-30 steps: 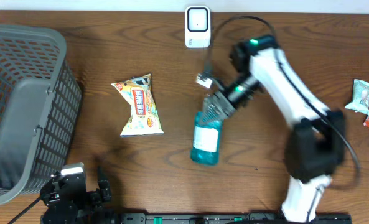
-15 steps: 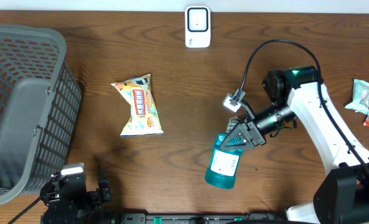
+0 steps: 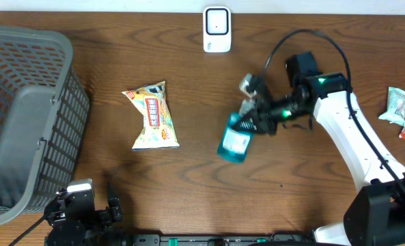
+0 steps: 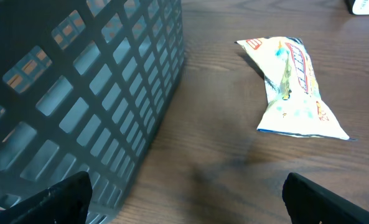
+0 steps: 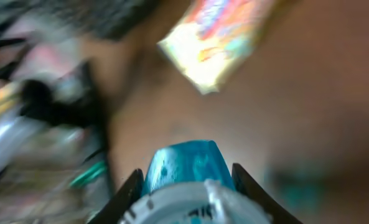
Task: Scan the item barcode
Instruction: 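Swing the Listerine bottle rightward away from the scanner, then carry the bottle to the table's right edge and release it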
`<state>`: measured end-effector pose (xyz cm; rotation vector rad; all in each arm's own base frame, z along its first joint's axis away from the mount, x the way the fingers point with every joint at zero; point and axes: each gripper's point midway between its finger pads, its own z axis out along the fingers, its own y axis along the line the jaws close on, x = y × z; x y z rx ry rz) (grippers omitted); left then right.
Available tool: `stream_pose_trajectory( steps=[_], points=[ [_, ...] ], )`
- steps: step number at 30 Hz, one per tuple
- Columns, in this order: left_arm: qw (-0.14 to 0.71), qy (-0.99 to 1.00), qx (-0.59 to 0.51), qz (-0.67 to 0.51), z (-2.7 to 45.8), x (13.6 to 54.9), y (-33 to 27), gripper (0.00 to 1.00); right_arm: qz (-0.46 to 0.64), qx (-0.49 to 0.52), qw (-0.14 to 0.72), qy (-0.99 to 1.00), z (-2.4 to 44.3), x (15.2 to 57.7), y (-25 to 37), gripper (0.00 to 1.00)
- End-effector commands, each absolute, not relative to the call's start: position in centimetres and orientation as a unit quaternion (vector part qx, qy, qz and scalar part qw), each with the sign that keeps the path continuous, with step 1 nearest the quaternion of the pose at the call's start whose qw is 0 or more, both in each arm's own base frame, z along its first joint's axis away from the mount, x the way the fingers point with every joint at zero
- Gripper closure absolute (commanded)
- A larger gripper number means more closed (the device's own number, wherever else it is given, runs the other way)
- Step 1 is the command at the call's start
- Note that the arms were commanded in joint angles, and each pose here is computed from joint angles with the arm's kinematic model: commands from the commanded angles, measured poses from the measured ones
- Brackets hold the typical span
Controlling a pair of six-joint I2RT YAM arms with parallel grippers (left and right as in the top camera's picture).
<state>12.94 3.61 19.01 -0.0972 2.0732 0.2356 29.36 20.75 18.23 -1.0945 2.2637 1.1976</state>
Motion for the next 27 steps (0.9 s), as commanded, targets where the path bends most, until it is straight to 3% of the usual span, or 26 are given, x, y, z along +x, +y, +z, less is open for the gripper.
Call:
stream_pose_trajectory(
  steps=[1, 6, 14, 19, 27],
  points=[
    [0.503, 0.856, -0.039, 0.107, 19.2, 12.9, 3.9, 0.02, 0.303, -0.236, 0.181, 0.906, 16.6, 33.8, 18.9, 0.99],
    [0.503, 0.856, -0.039, 0.107, 19.2, 12.9, 3.9, 0.02, 0.164, -0.238, 0.293, 0.911, 17.0, 38.9, 18.5, 0.99],
    [0.503, 0.856, -0.039, 0.107, 19.2, 12.9, 3.9, 0.02, -0.068, -0.215, 0.488, 0.843, 21.7, 47.3, 17.6, 0.99],
    [0.503, 0.856, -0.039, 0.107, 19.2, 12.9, 3.9, 0.02, -0.133, -0.21, 0.531, 0.81, 21.1, 51.3, 17.7, 0.99],
    [0.503, 0.856, -0.039, 0.107, 19.2, 12.9, 3.9, 0.02, -0.251, -0.219, 0.512, 0.792, 19.5, 57.5, 20.1, 0.99]
  ],
)
